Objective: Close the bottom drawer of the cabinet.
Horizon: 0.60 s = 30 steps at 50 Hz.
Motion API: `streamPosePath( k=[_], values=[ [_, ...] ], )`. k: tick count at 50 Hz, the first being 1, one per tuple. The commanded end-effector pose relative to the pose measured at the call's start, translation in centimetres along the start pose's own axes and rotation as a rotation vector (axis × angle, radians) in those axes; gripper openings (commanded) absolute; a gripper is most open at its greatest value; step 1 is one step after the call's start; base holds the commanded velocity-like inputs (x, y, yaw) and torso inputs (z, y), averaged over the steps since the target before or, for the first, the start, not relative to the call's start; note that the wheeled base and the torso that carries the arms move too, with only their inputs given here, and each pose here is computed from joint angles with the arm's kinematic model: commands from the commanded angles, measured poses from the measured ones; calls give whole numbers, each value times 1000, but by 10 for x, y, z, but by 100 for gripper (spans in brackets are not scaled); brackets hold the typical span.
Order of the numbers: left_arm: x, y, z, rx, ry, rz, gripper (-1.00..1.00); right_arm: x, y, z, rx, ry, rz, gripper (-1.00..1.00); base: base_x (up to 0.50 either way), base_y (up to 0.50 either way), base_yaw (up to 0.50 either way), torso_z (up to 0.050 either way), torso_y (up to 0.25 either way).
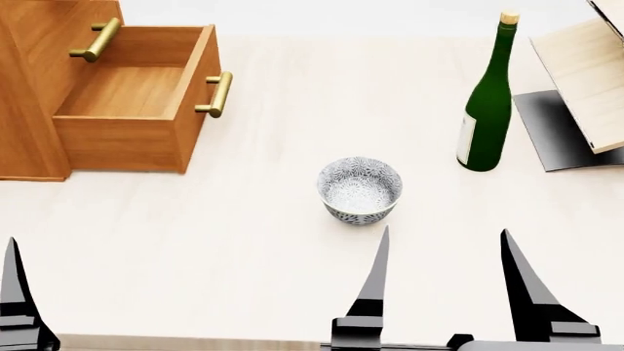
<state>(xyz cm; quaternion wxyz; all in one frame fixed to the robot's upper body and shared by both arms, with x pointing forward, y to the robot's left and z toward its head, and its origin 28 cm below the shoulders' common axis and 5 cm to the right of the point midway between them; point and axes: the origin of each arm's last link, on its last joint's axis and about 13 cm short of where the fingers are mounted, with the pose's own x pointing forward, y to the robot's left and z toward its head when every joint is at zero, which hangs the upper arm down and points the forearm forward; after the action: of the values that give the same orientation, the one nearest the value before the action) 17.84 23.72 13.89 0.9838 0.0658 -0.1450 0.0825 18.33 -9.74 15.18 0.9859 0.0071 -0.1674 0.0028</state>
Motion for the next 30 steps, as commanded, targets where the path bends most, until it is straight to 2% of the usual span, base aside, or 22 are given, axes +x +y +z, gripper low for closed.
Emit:
streamPosePath(
  k=[1,30],
  values=[
    [0,1,2,10,-9,8,100,-1,0,-2,-4,0,7,100,0,500,0,0,0],
    [-2,0,-1,25,-5,4,100,-2,-3,-3,4,7,-7,100,0,500,0,0,0]
  ],
)
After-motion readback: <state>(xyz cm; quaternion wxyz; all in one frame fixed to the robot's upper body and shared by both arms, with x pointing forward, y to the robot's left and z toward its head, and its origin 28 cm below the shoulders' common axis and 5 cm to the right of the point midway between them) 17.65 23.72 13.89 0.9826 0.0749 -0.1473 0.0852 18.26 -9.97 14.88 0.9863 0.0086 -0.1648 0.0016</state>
